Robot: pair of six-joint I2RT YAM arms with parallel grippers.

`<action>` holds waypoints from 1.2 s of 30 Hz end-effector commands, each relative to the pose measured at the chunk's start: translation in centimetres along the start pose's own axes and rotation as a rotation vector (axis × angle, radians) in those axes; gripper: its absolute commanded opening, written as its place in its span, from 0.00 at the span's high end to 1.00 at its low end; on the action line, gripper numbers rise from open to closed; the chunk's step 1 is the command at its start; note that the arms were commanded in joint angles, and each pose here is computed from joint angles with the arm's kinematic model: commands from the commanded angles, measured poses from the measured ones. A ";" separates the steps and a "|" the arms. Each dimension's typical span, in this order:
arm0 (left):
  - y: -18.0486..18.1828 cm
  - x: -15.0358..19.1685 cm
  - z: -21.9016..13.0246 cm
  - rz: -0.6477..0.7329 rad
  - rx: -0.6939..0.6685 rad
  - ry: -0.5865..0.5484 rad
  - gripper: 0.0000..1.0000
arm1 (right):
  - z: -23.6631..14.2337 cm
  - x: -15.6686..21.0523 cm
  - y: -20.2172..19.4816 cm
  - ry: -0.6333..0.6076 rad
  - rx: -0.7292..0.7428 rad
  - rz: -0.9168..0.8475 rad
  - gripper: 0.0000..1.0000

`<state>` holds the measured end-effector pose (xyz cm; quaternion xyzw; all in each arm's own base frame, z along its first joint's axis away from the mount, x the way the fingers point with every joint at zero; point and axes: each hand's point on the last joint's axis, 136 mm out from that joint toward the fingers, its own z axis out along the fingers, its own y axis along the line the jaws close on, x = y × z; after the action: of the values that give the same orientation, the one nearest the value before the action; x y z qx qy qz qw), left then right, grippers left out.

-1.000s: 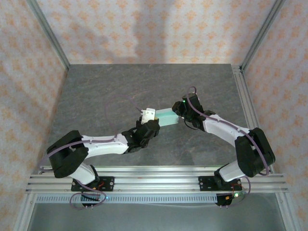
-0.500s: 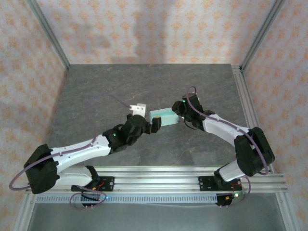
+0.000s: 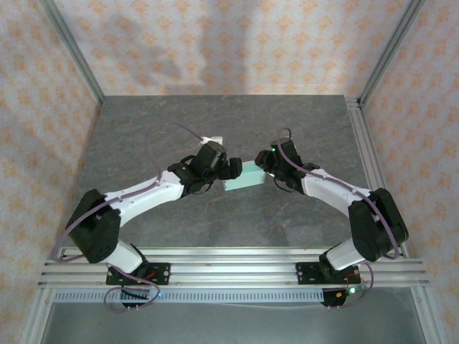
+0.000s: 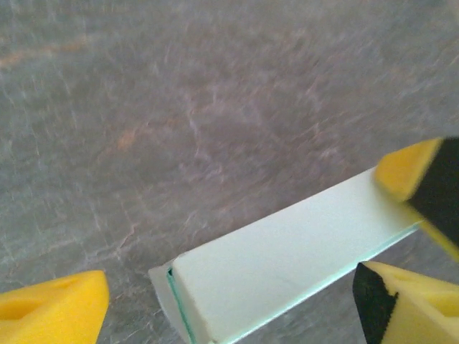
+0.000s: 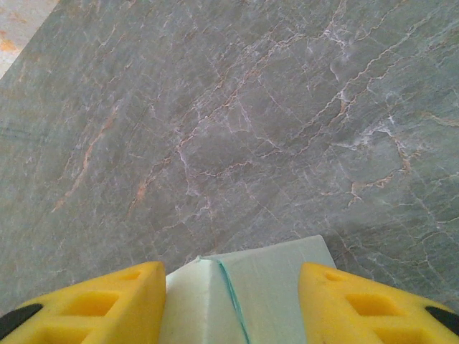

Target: Fold the paper box

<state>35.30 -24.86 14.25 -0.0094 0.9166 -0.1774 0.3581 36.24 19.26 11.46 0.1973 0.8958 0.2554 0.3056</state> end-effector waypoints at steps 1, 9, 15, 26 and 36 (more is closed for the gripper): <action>0.9 1.4 0.8 -0.035 0.005 0.062 0.21 | 0.5 1.4 -1.5 0.055 0.062 -0.027 0.49; 2.8 4.6 2.1 -0.067 -0.030 0.116 0.32 | 0.8 1.6 -1.8 0.059 0.071 -0.026 0.48; 3.9 6.6 3.2 -0.090 -0.053 0.152 0.39 | 1.2 1.7 -2.0 0.064 0.073 -0.026 0.48; 3.5 6.2 3.1 -0.092 -0.042 0.147 0.49 | 0.4 0.9 2.0 0.051 -0.108 -0.121 0.38; 1.6 3.4 1.4 -0.093 0.011 0.102 0.43 | 2.5 3.8 -0.8 0.095 -0.109 -0.221 0.41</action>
<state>34.90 -25.28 10.95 -0.0462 0.9181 -0.2216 0.3254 36.13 21.58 10.60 0.0907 0.8941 0.2962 0.3233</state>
